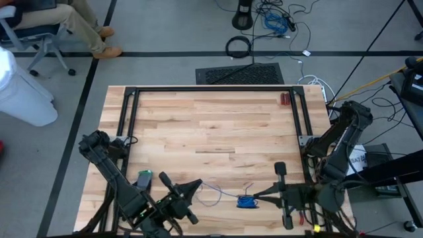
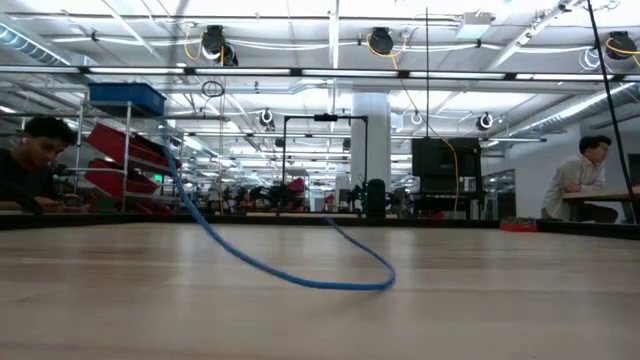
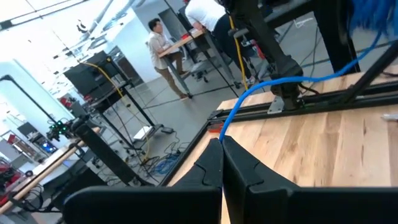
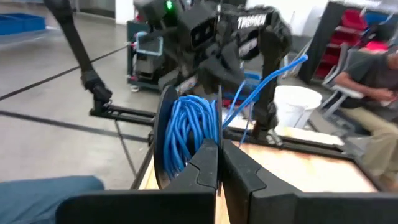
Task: Coil cords
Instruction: Coil the blue wire onto the spool
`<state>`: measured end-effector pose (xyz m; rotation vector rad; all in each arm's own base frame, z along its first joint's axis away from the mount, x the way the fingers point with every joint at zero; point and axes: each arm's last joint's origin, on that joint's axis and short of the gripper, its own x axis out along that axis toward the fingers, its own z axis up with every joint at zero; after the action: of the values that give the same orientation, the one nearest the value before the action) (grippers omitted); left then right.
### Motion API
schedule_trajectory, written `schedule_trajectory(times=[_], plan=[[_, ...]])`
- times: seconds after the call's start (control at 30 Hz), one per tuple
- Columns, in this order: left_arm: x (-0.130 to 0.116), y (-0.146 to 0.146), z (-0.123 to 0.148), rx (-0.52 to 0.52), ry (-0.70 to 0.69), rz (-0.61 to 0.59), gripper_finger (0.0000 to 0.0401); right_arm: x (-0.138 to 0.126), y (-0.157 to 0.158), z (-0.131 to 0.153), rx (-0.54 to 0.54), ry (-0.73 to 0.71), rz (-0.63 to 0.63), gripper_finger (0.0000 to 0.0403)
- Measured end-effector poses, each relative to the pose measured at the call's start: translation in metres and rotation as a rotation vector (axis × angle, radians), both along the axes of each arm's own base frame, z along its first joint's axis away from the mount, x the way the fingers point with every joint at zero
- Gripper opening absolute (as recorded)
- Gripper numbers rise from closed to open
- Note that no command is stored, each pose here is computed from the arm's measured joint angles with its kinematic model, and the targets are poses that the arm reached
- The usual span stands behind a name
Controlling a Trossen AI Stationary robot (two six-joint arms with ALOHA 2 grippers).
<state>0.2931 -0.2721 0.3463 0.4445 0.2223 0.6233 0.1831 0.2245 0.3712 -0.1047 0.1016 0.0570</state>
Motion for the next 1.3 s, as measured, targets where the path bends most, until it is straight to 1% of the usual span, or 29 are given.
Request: schedule_trajectory(times=[0.13,0.3,0.4,0.6,0.77,0.83,0.9,1.07,1.2,1.3], plan=[[-0.007,-0.005,0.002,0.018,-0.007,0.001,0.0000,0.007,-0.004,-0.003,0.025,0.031,0.036,0.0000],[-0.015,-0.009,0.004,0.082,-0.015,0.044,0.0000,0.012,-0.008,-0.006,0.029,0.060,0.060,0.0000],[-0.016,-0.009,0.006,0.078,-0.023,0.047,0.0000,0.012,-0.008,-0.006,0.022,0.065,0.057,0.0000],[-0.012,-0.003,0.016,0.006,-0.083,0.070,0.0000,0.016,-0.012,-0.007,0.020,0.065,0.034,0.0000],[0.006,0.008,0.023,-0.116,-0.099,-0.006,0.0000,0.027,-0.015,-0.012,0.002,0.067,-0.050,0.0000],[0.013,0.015,0.023,-0.143,-0.089,-0.034,0.0000,0.032,-0.017,-0.014,-0.001,0.068,-0.071,0.0000],[0.020,0.021,0.023,-0.158,-0.084,-0.043,0.0000,0.036,-0.019,-0.016,-0.005,0.071,-0.086,0.0000],[0.030,0.035,0.025,-0.162,-0.080,-0.020,0.0000,0.038,-0.021,-0.017,-0.008,0.075,-0.095,0.0000],[0.032,0.038,0.034,-0.198,-0.090,-0.059,0.0000,0.038,-0.021,-0.017,-0.022,0.069,-0.132,0.0000],[0.031,0.037,0.041,-0.205,-0.100,-0.068,0.0000,0.038,-0.022,-0.017,-0.029,0.069,-0.148,0.0000]])
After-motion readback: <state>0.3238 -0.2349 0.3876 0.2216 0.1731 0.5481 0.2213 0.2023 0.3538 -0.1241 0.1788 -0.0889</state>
